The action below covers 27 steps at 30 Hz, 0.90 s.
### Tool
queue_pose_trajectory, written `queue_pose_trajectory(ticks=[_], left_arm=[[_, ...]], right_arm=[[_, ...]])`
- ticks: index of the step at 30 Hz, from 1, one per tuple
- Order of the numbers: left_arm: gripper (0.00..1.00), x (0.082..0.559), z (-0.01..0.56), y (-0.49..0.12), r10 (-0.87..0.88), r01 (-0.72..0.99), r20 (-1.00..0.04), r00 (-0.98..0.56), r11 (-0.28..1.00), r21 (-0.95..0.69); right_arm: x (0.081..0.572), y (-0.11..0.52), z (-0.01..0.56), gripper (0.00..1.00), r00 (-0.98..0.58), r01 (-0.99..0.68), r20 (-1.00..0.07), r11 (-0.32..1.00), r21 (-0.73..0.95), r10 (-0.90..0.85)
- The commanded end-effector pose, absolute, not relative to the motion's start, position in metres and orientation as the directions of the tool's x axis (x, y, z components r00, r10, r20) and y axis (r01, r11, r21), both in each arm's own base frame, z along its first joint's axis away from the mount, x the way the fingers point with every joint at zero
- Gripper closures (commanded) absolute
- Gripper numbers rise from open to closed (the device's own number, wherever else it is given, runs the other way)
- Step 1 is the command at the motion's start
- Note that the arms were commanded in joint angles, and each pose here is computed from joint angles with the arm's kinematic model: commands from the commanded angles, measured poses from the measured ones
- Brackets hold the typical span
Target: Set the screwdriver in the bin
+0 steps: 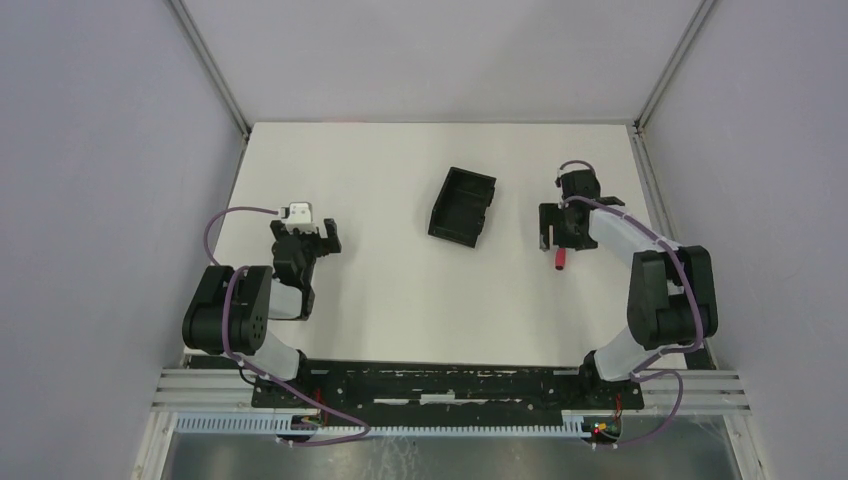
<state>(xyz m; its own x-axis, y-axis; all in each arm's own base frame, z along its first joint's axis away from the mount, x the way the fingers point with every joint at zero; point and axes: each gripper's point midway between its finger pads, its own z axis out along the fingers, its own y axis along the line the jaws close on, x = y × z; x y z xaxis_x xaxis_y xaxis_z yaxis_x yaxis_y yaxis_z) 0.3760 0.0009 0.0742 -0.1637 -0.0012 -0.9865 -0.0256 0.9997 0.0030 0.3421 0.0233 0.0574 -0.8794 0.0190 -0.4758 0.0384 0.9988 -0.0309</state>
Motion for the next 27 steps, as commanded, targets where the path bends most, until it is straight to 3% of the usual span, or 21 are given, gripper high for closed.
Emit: queue_pose_trajectory(ticks=[1,4,9,15,23,27], left_arm=[[0.00,0.380,0.089,0.001,-0.028,-0.027,-0.993,-0.115,0.999,-0.025],[0.00,0.380,0.088,0.000,-0.028,-0.026,-0.993,-0.115,0.999,-0.025],[0.00,0.380,0.088,0.001,-0.028,-0.027,-0.993,-0.115,0.999,-0.025],[0.00,0.380,0.088,0.001,-0.028,-0.026,-0.993,-0.116,0.999,-0.025],[0.00,0.380,0.088,0.001,-0.028,-0.027,-0.993,-0.116,0.999,-0.025],[0.00,0.380,0.088,0.000,-0.028,-0.026,-0.993,-0.115,0.999,-0.025]], right_arm=[[0.333,0.013,0.038,0.21,-0.891,0.070,-0.454,0.995,-0.074,0.029],[0.331,0.011,0.021,0.27,-0.906,0.070,-0.422,0.993,-0.091,0.026],[0.336,0.008,0.009,0.49,-0.914,0.069,-0.406,0.992,-0.108,0.019],[0.350,0.006,0.037,1.00,-0.911,0.057,-0.412,0.992,-0.116,0.004],[0.367,0.010,0.172,1.00,-0.864,0.020,-0.503,0.996,-0.089,-0.028],[0.367,0.018,0.201,1.00,-0.845,0.026,-0.534,0.999,-0.039,0.001]])
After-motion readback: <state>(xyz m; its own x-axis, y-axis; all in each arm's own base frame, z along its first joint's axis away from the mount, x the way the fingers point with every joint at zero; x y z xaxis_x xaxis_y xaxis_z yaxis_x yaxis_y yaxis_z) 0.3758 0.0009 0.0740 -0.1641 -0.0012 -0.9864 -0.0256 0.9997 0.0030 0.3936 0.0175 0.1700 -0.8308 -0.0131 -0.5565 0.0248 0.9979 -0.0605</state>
